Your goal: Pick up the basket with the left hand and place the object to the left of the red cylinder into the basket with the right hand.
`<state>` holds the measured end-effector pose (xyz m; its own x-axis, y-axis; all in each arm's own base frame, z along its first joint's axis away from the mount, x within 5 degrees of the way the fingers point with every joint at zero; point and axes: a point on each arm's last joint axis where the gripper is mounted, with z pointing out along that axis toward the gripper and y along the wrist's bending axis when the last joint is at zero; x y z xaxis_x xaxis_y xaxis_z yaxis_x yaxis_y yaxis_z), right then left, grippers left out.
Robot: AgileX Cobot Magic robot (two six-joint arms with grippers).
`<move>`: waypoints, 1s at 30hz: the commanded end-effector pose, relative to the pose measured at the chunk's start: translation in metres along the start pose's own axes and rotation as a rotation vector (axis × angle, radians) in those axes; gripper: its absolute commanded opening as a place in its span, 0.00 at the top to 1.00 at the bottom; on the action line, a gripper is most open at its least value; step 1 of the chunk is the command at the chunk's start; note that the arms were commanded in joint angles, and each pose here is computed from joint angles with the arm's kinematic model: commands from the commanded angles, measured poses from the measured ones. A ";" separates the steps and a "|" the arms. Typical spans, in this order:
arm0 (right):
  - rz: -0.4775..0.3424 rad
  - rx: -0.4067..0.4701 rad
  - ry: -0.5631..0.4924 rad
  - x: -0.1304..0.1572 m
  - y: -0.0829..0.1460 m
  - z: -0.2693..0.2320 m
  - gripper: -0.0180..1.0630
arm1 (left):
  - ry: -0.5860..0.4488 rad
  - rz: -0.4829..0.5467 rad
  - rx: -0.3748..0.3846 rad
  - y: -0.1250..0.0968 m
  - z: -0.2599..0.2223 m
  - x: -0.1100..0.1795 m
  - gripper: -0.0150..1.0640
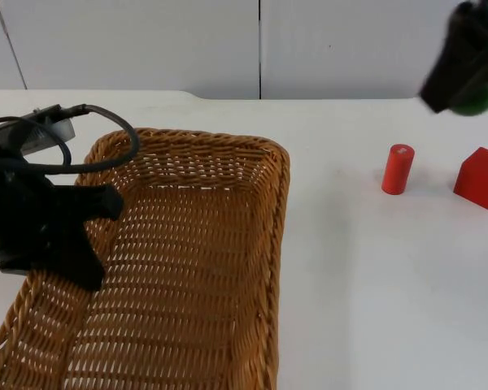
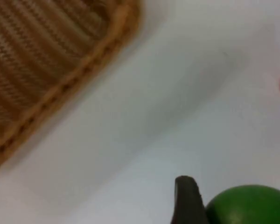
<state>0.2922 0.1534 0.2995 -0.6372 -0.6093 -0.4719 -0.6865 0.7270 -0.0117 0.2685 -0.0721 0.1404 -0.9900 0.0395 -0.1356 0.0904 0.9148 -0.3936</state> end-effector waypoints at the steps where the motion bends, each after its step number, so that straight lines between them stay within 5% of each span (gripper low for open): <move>1: -0.090 -0.037 -0.031 -0.008 0.022 0.007 0.99 | -0.007 -0.019 0.020 -0.003 -0.002 0.001 0.99; 7: -0.259 -0.096 -0.077 -0.025 0.078 0.049 0.99 | -0.008 -0.023 0.023 -0.003 -0.002 0.001 0.99; 18: -0.352 -0.115 -0.128 -0.031 0.125 0.117 0.98 | -0.008 -0.033 0.032 -0.004 -0.002 0.001 0.99; 22: -0.352 -0.114 -0.103 -0.027 0.125 0.135 0.86 | -0.008 -0.069 0.065 -0.007 -0.002 0.001 0.99; 27: -0.347 -0.112 -0.098 -0.025 0.125 0.146 0.45 | 0.000 -0.065 0.076 -0.008 -0.002 0.001 0.99; 30: -0.344 -0.109 -0.110 -0.027 0.125 0.143 0.32 | 0.000 -0.065 0.076 -0.008 -0.002 0.001 0.99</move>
<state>0.2751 0.3044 0.1802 -0.3441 -0.7765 -0.5278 -0.8898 0.4492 -0.0809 0.2677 -0.0764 0.1423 -0.9940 -0.0035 -0.1094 0.0460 0.8937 -0.4464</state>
